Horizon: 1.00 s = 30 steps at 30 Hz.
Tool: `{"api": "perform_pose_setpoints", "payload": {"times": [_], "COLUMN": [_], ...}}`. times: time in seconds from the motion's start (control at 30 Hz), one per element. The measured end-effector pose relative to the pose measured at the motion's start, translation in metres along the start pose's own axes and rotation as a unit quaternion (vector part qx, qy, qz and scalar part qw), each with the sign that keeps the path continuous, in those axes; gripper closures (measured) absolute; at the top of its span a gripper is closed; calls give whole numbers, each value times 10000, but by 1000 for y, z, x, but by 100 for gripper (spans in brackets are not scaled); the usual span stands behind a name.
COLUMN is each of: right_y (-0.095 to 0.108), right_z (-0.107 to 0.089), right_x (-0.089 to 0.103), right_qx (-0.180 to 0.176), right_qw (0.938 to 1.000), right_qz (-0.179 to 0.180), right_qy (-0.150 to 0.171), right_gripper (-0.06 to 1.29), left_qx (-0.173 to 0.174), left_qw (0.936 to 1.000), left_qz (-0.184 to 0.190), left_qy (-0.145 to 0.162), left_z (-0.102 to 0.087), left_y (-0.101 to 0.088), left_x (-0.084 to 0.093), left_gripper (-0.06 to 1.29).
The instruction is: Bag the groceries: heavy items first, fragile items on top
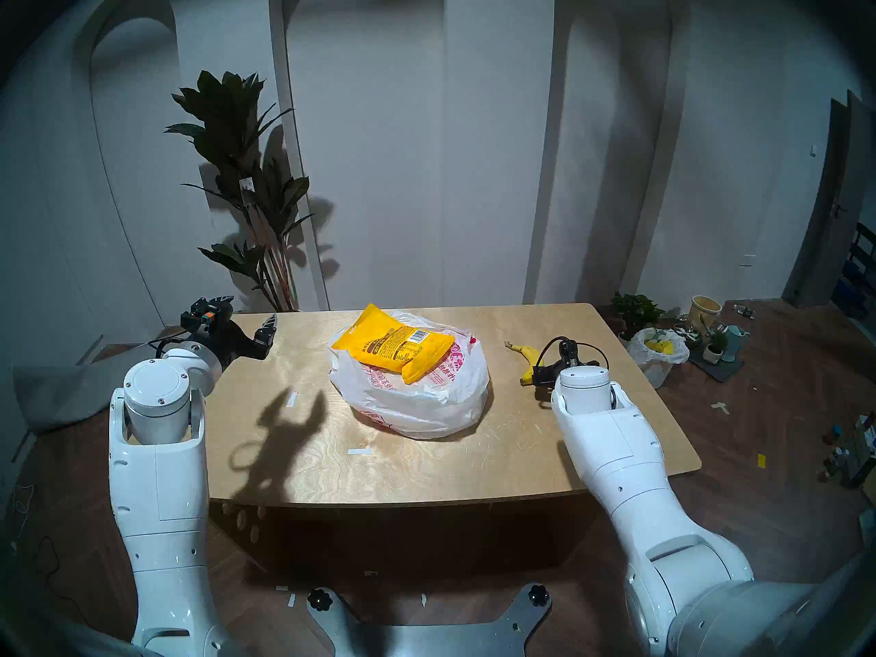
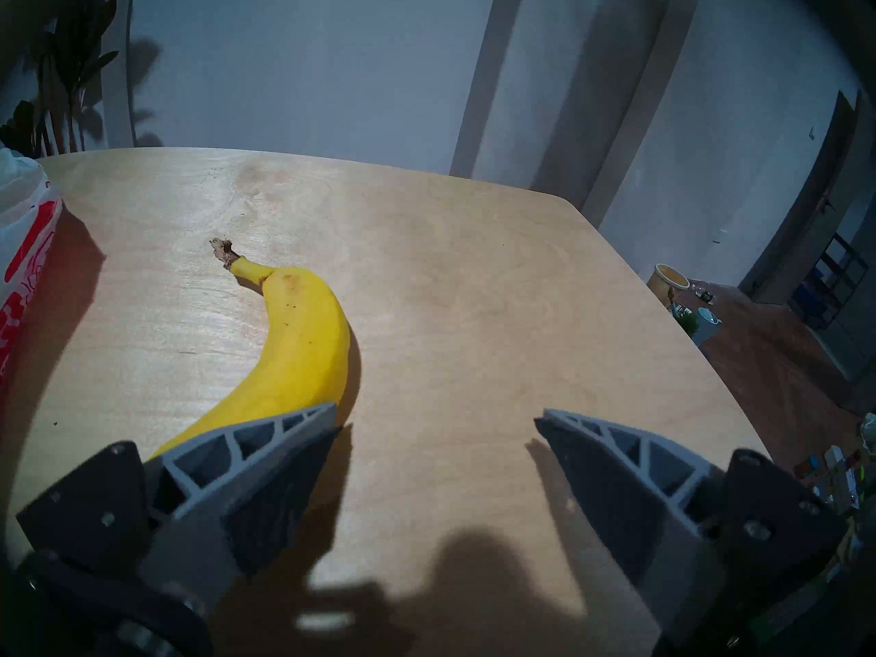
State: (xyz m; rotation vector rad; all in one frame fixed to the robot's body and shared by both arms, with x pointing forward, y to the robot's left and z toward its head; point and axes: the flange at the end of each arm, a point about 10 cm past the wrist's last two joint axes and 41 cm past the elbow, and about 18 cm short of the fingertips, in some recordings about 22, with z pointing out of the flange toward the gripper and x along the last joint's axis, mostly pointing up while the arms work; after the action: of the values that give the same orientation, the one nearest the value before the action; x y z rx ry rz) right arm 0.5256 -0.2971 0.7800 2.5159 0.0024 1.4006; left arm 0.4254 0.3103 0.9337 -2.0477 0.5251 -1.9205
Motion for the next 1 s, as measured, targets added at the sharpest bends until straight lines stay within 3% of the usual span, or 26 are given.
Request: {"api": "perform_pose_setpoints", "payload": {"times": [0.23, 0.27, 0.3, 0.33, 0.47, 0.5, 0.53, 0.6, 0.63, 0.67, 0.7, 1.0], "right_y": [-14, -14, -14, -13, -16, -17, -17, -18, -18, -18, -18, -18], "right_z": [16, 18, 19, 22, 28, 31, 32, 36, 37, 39, 40, 47], "right_x": [-7, -4, -3, 0, 1, 3, 3, 5, 5, 5, 6, 9], "right_qx": [-11, -39, -58, -89, -67, -66, -65, -57, -56, -53, -52, 24], "right_qw": [9997, 9997, 9997, 9996, 9995, 9996, 9996, 9997, 9997, 9998, 9998, 9999], "right_qz": [-163, -179, -187, -198, -229, -232, -230, -220, -216, -203, -193, -58], "right_qy": [-193, -179, -169, -158, -186, -162, -150, -119, -107, -76, -57, 88], "right_gripper": [1, 7, 42, 90, 90, 72, 68, 42, 44, 94, 121, 126], "left_qx": [39, 46, 49, 54, 79, 90, 96, 111, 115, 123, 127, 93], "left_qw": [10000, 10000, 10000, 10000, 9999, 9999, 9999, 9998, 9998, 9998, 9998, 9998], "left_qz": [-22, -32, -40, -53, -92, -102, -109, -123, -127, -136, -139, -156], "left_qy": [-38, -43, -46, -50, -59, -61, -62, -59, -58, -55, -52, 9], "left_z": [3, 3, 3, 3, 3, 3, 3, 2, 2, 1, 1, -1], "left_y": [-2, -3, -3, -4, -7, -8, -9, -11, -11, -12, -13, -15], "left_x": [1, 1, 1, 0, -1, -1, -1, -1, -2, -2, -2, 0], "left_gripper": [3, 3, 3, 3, 3, 3, 3, 3, 3, 3, 3, 3]}}
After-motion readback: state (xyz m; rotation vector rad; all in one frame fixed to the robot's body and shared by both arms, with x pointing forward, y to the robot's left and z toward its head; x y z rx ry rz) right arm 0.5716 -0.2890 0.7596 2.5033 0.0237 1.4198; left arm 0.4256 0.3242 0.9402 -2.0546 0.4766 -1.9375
